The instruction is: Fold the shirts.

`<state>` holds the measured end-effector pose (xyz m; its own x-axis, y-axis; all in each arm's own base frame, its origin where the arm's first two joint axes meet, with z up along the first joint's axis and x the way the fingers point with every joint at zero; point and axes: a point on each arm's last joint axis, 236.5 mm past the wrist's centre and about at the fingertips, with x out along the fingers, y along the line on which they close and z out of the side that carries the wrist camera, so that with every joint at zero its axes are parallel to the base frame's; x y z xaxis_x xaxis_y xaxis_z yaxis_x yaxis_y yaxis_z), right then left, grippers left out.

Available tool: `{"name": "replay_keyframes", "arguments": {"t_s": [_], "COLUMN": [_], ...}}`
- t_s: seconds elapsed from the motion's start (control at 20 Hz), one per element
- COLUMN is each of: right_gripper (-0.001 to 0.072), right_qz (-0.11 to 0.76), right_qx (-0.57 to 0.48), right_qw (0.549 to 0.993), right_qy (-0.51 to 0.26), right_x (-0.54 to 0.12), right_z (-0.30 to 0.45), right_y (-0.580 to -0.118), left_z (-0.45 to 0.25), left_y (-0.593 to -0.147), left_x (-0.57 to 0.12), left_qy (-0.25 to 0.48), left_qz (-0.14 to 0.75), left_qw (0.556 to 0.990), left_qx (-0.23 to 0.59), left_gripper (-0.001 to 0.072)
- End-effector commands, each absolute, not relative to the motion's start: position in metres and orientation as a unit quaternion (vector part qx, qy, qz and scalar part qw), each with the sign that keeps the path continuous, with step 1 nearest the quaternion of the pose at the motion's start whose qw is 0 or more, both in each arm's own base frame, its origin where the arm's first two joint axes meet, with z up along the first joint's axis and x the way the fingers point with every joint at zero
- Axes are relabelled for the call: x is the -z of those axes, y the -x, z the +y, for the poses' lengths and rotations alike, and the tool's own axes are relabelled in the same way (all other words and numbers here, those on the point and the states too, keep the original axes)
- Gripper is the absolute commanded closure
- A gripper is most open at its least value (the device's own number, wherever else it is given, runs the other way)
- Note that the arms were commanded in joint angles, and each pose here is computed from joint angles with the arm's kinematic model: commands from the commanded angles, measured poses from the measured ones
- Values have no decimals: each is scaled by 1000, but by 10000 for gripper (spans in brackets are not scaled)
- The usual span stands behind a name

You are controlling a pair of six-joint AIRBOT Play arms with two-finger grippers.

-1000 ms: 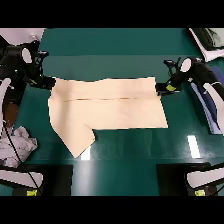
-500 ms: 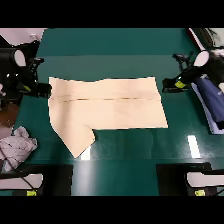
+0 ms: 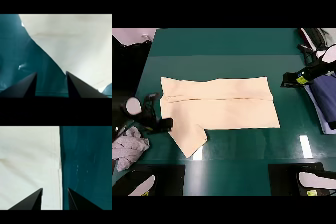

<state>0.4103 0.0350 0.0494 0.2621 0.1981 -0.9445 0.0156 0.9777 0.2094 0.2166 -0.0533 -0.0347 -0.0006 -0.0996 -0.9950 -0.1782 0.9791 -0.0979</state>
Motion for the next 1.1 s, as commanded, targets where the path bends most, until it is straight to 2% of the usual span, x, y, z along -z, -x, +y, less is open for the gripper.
{"name": "replay_keyframes", "arguments": {"t_s": [0.0,0.5,0.75,0.8,0.85,1.05], "right_gripper": [332,332,332,332,332,332], "right_qz": [602,601,606,611,617,650], "right_qx": [-72,-74,-75,-75,-80,-86], "right_qw": [790,791,787,783,778,751], "right_qy": [-93,-90,-90,-89,-83,-74], "right_x": [-52,-52,-52,-51,-50,-39], "right_z": [41,41,41,41,41,41], "right_y": [-410,-411,-407,-404,-401,-377], "left_z": [-76,-92,-93,-93,-93,-95], "left_y": [-185,-186,-192,-194,-196,-212], "left_x": [60,89,90,89,88,74], "left_qy": [157,218,224,224,220,222], "left_qz": [721,700,691,688,685,670], "left_qw": [675,679,686,689,694,709], "left_qx": [-28,-32,-32,-30,-26,-18], "left_gripper": [279,279,284,491,658,682]}}
